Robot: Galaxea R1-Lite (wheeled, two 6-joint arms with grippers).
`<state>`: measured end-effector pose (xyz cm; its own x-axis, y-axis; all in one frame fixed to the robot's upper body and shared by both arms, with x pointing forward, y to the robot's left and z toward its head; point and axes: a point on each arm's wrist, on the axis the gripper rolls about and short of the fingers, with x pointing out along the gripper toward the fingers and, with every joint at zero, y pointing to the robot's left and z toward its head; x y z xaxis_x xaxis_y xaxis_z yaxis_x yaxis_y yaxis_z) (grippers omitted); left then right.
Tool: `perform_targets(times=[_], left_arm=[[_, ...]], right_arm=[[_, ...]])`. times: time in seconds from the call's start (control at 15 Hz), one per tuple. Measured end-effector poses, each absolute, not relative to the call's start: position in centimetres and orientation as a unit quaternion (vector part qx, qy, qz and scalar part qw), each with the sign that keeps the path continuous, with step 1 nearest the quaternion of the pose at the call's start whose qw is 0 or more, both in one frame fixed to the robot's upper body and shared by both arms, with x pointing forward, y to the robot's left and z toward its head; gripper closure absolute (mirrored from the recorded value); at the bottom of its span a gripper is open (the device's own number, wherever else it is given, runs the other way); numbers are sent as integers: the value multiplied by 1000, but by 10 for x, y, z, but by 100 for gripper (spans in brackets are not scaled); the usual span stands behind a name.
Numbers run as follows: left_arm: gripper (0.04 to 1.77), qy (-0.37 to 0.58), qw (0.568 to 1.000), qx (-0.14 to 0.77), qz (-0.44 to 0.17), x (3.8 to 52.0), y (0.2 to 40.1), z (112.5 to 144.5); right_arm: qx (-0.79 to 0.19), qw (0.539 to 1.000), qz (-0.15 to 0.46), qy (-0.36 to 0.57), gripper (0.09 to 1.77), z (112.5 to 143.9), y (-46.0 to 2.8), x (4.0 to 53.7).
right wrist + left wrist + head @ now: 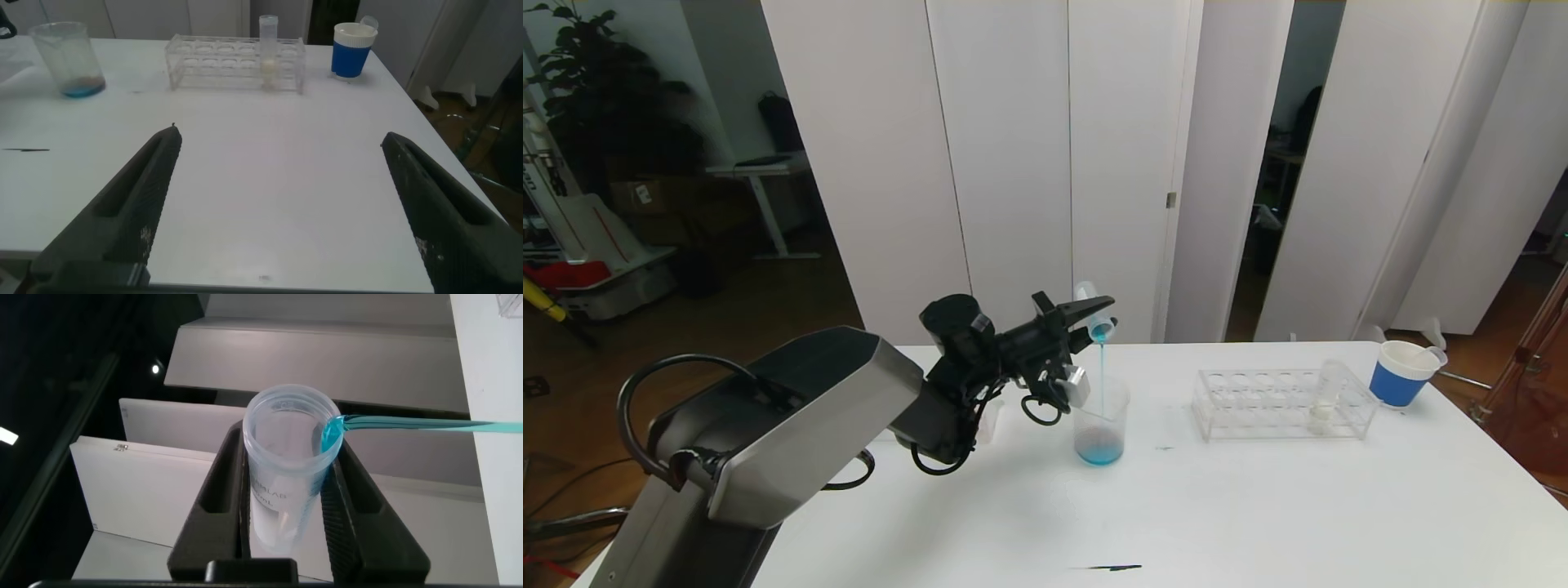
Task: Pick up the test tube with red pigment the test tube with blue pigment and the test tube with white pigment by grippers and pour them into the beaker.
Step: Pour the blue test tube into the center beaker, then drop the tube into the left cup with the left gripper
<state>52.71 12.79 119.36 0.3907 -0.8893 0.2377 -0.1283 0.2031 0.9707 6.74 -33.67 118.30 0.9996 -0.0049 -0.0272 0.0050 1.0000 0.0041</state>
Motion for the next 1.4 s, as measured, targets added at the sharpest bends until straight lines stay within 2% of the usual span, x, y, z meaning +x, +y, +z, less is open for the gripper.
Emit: perform_targets(times=[0.47,1.4], left_arm=[[123,-490,616,555,-269,526,130,1195],[123,-482,619,550,-286,519,121,1205]], right_arm=[[2,1000,-2,14,11,1183,-337,67],[2,1000,-2,14,11,1183,-337,67]])
